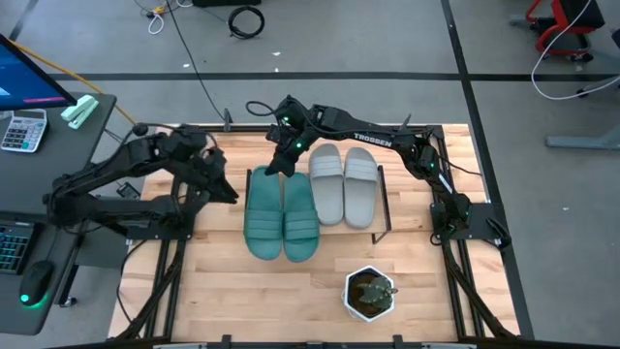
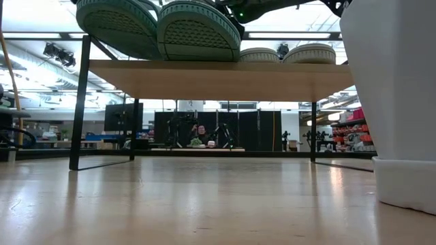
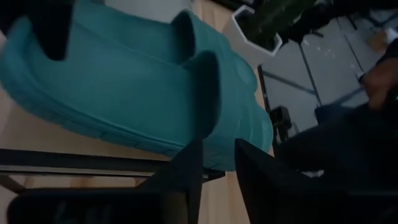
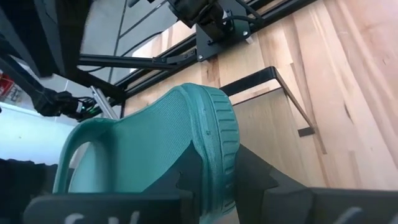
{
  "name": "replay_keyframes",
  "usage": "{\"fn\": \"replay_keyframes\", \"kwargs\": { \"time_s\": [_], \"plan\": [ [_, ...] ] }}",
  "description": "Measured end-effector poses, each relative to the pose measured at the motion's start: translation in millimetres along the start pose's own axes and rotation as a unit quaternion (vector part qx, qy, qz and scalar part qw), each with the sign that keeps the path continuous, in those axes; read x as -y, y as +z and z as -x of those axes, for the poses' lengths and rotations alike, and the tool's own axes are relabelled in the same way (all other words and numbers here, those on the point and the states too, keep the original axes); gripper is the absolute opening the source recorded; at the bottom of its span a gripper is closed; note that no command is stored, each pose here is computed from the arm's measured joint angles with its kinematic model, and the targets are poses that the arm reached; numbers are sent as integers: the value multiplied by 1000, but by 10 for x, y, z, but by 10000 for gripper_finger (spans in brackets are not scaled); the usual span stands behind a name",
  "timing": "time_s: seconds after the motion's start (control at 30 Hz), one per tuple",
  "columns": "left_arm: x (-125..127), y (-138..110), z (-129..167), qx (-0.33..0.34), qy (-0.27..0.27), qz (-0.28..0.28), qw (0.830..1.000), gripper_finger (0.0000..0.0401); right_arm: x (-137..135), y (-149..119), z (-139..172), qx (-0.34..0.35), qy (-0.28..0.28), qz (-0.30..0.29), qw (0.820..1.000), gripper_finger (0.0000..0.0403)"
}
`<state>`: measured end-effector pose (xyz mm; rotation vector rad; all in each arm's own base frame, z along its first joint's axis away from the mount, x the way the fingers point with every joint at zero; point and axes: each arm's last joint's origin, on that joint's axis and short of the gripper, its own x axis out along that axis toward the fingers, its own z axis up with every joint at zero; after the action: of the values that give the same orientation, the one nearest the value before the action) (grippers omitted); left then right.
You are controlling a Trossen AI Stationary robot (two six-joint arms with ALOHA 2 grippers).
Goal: Pick and place slides into the shelf
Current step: Put the green slide on the shelf
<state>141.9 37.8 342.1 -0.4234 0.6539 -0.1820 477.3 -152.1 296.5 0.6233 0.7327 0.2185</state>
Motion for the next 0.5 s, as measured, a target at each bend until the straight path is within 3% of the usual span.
{"fn": "replay_keyframes", "kwargs": {
  "time_s": [0.33,0.5],
  "plan": [
    [-17,67,-246,-36,-20,-32,999,102,9,-9,1,-2,-9,5,1000,62],
    [2,98,-288,-26,9,-64,998,103,13,-10,1,-2,-15,6,1000,62]
  ]
}}
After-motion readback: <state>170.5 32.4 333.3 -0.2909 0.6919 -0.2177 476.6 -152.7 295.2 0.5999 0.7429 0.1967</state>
